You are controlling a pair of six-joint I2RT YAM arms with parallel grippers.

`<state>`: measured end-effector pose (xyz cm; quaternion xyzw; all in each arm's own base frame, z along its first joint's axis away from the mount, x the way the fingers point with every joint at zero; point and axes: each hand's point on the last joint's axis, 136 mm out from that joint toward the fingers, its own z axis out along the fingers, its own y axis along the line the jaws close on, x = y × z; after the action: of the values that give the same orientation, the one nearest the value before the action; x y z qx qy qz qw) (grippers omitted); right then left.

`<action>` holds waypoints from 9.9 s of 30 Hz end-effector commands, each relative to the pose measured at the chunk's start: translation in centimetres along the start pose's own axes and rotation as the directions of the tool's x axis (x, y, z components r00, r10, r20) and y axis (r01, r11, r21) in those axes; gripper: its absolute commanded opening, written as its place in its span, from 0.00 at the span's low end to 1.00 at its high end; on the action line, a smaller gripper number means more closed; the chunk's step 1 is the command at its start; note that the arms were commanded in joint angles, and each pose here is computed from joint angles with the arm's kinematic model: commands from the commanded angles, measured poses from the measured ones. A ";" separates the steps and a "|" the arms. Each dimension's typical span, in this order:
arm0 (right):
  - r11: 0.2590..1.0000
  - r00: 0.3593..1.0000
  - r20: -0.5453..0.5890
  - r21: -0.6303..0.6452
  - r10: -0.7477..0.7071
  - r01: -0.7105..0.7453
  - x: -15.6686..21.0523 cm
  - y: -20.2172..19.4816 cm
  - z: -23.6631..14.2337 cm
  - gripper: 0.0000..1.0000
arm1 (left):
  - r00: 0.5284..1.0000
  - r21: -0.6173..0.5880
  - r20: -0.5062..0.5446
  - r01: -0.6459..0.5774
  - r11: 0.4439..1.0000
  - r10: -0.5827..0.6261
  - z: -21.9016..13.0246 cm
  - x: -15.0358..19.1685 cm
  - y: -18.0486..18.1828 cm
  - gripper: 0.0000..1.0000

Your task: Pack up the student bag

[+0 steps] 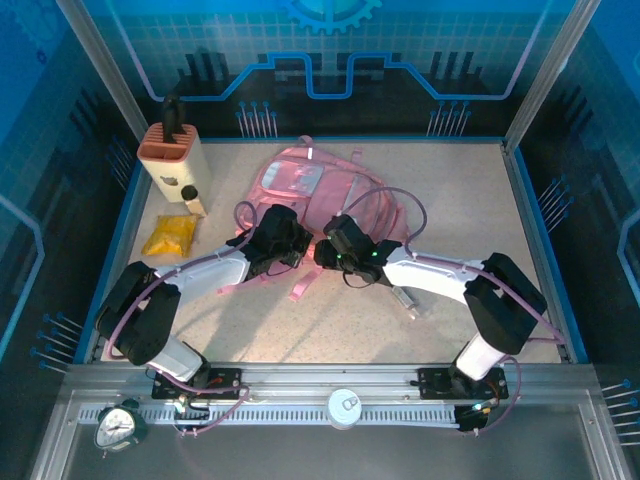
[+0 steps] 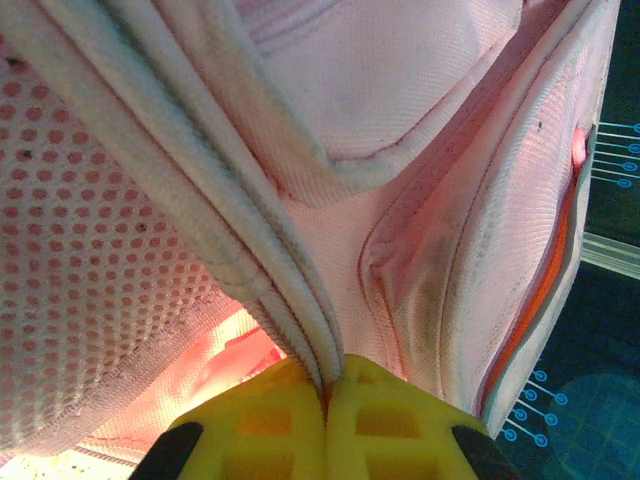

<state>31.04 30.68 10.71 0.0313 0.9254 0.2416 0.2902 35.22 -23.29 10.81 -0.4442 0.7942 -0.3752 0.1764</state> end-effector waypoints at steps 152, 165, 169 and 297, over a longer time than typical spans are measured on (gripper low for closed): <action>0.917 0.899 -0.180 -0.066 -0.398 0.393 4.1 -0.2 -1.6 0.00 | 0.970 0.078 -0.182 -0.148 0.986 0.160 1.1 2.5 0.2 0.39; 0.917 0.899 -0.182 -0.045 -0.398 0.397 4.1 -0.7 -1.5 0.00 | 0.986 0.114 -0.102 -0.121 0.986 0.132 -1.2 1.5 -0.1 0.36; 0.918 0.900 -0.180 -0.046 -0.396 0.394 4.1 -0.6 -1.5 0.00 | 0.984 0.110 -0.117 -0.120 0.987 0.133 -0.4 2.2 -0.4 0.36; 0.922 0.905 -0.180 -0.022 -0.385 0.388 2.3 -4.0 -4.2 0.00 | 0.990 -0.011 -0.031 -0.136 0.991 0.136 -1.3 -0.8 0.5 0.04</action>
<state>27.62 26.89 8.97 -0.1686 0.9373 0.1733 0.2511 33.07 -25.19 9.61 -0.3865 0.8275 -0.3834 0.1372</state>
